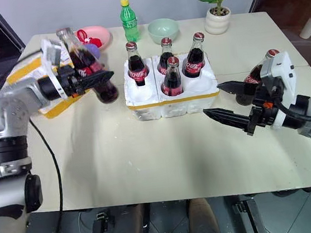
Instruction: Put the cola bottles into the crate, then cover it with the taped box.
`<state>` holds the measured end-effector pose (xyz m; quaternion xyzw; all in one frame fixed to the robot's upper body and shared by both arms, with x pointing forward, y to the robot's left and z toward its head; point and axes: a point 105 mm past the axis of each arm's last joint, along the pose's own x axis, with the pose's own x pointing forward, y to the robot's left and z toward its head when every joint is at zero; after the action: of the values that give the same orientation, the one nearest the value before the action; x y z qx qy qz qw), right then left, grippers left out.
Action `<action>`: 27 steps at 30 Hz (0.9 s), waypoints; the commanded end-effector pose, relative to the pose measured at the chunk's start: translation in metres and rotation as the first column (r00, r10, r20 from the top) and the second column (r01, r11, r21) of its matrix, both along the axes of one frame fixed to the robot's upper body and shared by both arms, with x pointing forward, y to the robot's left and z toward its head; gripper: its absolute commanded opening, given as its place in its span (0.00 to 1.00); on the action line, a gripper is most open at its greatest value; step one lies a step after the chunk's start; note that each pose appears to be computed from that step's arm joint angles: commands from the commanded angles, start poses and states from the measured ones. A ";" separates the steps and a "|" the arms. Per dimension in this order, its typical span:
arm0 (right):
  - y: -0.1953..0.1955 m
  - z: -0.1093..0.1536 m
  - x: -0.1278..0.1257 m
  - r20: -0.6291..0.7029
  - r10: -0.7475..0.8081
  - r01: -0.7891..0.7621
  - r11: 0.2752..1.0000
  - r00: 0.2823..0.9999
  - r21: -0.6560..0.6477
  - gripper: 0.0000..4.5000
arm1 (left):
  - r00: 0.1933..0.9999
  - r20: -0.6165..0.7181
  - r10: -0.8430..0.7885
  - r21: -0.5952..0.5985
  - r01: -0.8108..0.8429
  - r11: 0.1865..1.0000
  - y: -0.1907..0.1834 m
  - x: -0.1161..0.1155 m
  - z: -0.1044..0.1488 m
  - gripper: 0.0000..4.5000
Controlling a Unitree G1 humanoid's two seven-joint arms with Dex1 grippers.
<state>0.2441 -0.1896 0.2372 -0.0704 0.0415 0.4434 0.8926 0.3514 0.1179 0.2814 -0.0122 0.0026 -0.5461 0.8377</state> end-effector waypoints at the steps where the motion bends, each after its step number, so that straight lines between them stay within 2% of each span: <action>1: 0.002 0.012 -0.004 0.068 -0.007 0.008 1.000 0.998 -0.005 1.00 | 0.996 0.080 -0.050 0.031 0.048 0.998 -0.031 0.004 0.009 0.64; 5: 0.002 0.012 -0.007 0.072 -0.022 0.022 1.000 0.997 0.004 1.00 | 0.993 0.116 0.020 0.118 -0.033 0.993 -0.046 0.032 -0.015 0.64; 8: 0.000 0.011 -0.009 0.071 -0.035 0.034 0.999 0.997 0.008 1.00 | 0.991 0.128 0.037 0.125 -0.053 0.991 -0.048 0.042 -0.022 0.64; 12: -0.003 0.010 -0.013 0.068 -0.046 0.045 0.999 0.997 0.016 1.00 | 0.995 0.101 -0.004 0.115 -0.008 0.993 -0.057 0.043 -0.034 0.64; 20: 0.009 0.016 -0.018 0.105 0.001 -0.003 1.000 0.994 0.021 1.00 | 0.999 0.043 0.001 0.210 -0.010 0.978 -0.052 0.040 -0.076 0.64; 22: 0.015 0.019 -0.019 0.116 0.021 -0.025 0.999 0.993 0.030 1.00 | 0.999 0.042 0.006 0.227 -0.015 0.974 -0.050 0.038 -0.082 0.86; 24: 0.018 0.019 -0.019 0.118 0.030 -0.034 0.999 0.993 0.030 1.00 | 0.999 0.041 0.004 0.233 -0.013 0.972 -0.050 0.036 -0.084 0.99; 27: 0.020 0.014 -0.016 0.109 0.030 -0.033 0.999 0.994 0.026 1.00 | 0.999 0.047 0.012 0.232 -0.022 0.973 -0.044 0.031 -0.082 0.99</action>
<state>0.2300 -0.1737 0.2453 -0.0728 0.0059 0.4495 0.8903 0.3850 0.0681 0.1950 0.0919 0.0524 -0.5393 0.8354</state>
